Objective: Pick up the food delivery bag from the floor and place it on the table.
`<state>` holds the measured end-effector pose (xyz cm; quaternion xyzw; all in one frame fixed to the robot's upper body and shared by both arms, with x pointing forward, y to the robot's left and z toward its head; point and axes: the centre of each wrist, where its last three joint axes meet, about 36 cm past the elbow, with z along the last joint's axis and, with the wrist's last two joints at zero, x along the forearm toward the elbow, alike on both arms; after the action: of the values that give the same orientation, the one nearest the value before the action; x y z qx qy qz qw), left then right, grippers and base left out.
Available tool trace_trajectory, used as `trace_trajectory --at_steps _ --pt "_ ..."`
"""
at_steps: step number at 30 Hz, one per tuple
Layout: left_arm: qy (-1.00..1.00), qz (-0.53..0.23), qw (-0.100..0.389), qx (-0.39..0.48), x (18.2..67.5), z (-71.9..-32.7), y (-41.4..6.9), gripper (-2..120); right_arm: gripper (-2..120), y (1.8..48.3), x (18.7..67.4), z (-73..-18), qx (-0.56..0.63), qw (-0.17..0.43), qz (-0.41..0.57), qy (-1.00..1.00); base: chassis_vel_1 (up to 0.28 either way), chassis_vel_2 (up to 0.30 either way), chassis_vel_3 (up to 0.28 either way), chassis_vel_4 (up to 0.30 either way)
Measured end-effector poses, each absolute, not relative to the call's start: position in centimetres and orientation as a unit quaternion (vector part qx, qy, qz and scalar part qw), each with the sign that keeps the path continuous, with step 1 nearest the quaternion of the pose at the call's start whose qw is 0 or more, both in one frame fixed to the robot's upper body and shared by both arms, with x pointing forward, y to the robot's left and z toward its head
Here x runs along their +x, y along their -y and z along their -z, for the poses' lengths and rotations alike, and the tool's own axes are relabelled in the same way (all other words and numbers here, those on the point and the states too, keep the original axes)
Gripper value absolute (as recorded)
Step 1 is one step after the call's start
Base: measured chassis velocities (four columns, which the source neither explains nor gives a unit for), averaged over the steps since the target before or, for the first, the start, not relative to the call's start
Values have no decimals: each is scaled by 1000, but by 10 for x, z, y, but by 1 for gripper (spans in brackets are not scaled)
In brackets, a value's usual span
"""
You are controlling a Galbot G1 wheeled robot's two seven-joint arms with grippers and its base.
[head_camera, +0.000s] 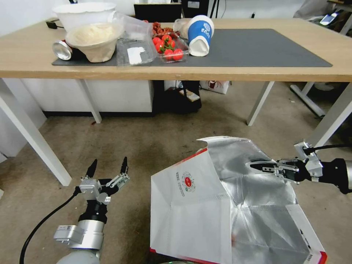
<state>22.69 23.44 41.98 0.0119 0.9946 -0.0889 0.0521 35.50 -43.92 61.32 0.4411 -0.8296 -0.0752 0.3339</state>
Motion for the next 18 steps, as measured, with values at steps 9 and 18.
trace_trajectory --at_steps 9,18 --pt "-994 84 67 12 222 -416 -235 100 0 437 359 -607 445 338 63 827 0 0 0 0" --pt "-993 85 79 11 220 -415 -236 100 0 437 361 -603 446 339 52 826 0 0 0 0"
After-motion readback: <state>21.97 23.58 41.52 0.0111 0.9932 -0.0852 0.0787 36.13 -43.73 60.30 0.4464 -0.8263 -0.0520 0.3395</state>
